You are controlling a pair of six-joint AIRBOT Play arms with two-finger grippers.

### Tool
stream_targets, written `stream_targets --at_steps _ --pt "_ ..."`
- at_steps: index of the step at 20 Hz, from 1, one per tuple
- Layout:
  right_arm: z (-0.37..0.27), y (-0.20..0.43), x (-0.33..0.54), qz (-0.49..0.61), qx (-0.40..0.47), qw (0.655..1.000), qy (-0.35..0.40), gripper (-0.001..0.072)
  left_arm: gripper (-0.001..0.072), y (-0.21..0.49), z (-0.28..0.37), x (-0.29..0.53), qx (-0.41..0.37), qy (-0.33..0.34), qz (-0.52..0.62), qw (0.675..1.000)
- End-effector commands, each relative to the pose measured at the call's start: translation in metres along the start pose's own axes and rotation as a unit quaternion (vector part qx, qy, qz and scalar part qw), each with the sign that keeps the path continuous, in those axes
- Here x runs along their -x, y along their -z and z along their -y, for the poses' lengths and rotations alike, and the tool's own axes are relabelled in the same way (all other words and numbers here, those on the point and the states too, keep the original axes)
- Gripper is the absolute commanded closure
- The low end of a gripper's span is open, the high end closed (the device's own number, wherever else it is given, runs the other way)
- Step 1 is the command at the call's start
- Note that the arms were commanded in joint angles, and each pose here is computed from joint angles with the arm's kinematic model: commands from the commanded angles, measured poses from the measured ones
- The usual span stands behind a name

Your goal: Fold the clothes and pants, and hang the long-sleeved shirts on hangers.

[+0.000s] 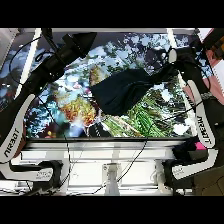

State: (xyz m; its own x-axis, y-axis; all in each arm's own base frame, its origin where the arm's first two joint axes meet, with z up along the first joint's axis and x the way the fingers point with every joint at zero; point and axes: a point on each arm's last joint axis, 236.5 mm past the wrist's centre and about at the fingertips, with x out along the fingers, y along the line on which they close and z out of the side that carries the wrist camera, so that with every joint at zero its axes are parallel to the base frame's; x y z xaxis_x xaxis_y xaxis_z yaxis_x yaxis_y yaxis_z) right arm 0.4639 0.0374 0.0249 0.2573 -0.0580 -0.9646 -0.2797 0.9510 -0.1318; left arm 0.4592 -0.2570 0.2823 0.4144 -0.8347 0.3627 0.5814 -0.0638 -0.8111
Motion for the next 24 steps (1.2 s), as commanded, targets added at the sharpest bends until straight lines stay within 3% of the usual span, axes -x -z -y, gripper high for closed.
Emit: stream_targets --at_steps 1,3,6,9,20,24 --pt "0.017 -0.031 0.009 0.084 -0.061 0.994 -0.032 0.0247 0.068 0.0 0.0 0.0 -0.001 0.0 0.0 1.0" --pt "0.007 -0.051 0.012 0.123 -0.11 0.982 -0.088 0.0156 0.0679 -0.001 0.0 0.001 -0.001 -0.001 0.001 1.0" --pt "-0.025 -0.073 0.019 0.156 -0.14 0.96 -0.183 0.0087 0.0679 -0.001 -0.001 0.001 0.0 -0.001 0.001 1.0" --pt "-0.04 -0.079 -0.003 0.152 -0.129 0.959 -0.201 0.0026 0.0679 0.0 -0.003 0.001 0.0 -0.003 -0.001 1.0" --pt "-0.042 -0.023 -0.125 -0.005 -0.123 0.976 -0.181 0.0028 0.068 0.016 -0.019 0.002 -0.017 -0.029 -0.034 0.999" --pt "-0.062 -0.006 -0.133 -0.064 -0.145 0.957 -0.245 0.0029 0.0679 0.017 -0.02 0.002 -0.018 -0.029 -0.036 0.999"
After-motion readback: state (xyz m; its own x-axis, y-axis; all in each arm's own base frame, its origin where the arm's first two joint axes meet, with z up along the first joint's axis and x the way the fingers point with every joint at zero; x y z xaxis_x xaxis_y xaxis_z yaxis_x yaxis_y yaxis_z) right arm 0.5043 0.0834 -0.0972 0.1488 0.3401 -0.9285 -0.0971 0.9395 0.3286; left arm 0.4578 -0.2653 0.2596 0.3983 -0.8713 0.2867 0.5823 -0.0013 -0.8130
